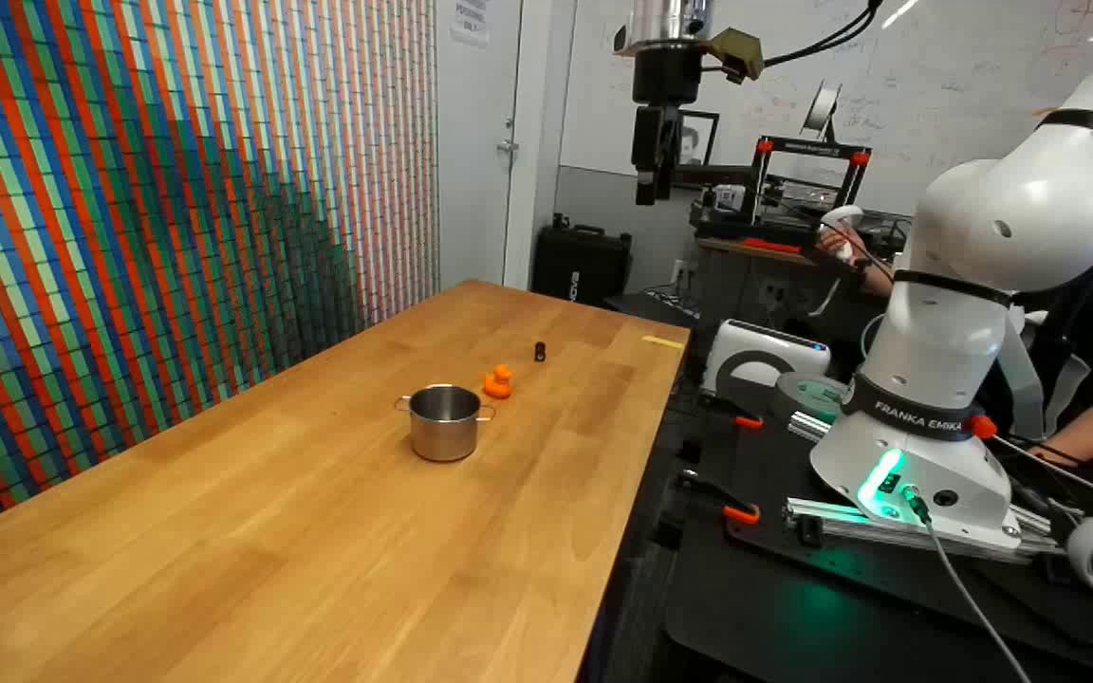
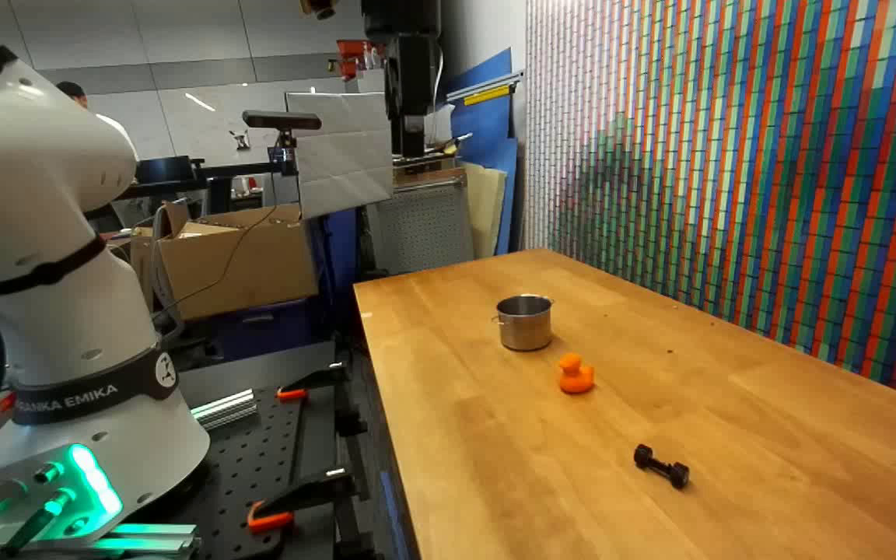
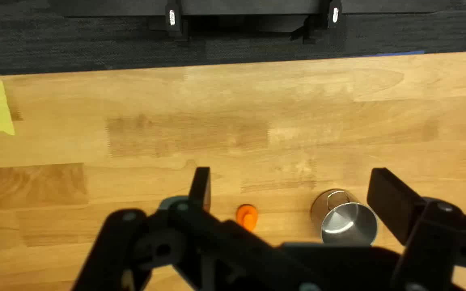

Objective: Put the rubber duck in the pot

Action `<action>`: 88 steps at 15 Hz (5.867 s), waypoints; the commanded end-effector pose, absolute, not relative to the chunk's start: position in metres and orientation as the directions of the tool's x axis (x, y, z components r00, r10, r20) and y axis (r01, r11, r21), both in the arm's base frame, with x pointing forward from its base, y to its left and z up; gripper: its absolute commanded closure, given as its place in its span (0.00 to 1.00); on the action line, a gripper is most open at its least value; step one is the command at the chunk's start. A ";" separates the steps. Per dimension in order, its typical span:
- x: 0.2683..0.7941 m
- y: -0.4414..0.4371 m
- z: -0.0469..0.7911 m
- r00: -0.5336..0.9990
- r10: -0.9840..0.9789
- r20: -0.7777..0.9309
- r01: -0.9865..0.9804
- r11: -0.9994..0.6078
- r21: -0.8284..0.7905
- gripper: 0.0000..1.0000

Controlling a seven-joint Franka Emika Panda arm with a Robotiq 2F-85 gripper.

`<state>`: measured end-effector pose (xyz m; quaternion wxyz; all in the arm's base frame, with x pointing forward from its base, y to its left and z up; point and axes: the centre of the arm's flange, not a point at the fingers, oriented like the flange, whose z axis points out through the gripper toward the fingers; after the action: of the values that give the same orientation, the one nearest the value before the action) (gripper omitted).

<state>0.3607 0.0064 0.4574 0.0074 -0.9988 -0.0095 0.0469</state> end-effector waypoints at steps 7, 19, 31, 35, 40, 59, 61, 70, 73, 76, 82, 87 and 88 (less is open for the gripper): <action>0.361 0.006 0.458 0.996 0.020 -0.092 0.018 -1.000 -0.016 0.00; 0.361 0.006 0.458 0.996 0.020 -0.092 0.018 -1.000 -0.016 0.00; 0.468 -0.003 0.433 0.996 0.038 0.081 0.035 -0.999 0.037 0.00; 0.519 -0.013 0.373 0.996 0.033 0.085 0.026 -0.996 0.089 0.00; 0.533 0.002 0.274 1.000 0.014 0.024 0.012 -0.996 0.092 0.00; 0.548 0.036 0.124 0.998 -0.059 -0.031 -0.056 -0.993 0.101 0.25; 0.547 0.036 0.120 0.997 -0.068 -0.020 -0.066 -0.993 0.098 0.34; 0.553 0.052 0.155 0.997 -0.050 0.065 -0.054 -0.996 0.069 0.82; 0.556 0.064 0.191 0.997 -0.043 0.071 -0.046 -0.999 0.029 0.82; 0.560 0.083 0.223 0.996 -0.050 0.079 -0.049 -0.999 -0.025 0.82; 0.568 0.111 0.236 0.998 -0.058 0.031 -0.055 -0.994 -0.090 0.82; 0.532 0.156 0.225 0.999 -0.037 -0.024 -0.039 -0.993 -0.108 0.82; 0.527 0.165 0.225 0.999 -0.029 -0.030 -0.032 -0.993 -0.113 0.82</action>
<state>0.5418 0.1451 0.2204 0.0452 -0.9989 0.0153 0.0016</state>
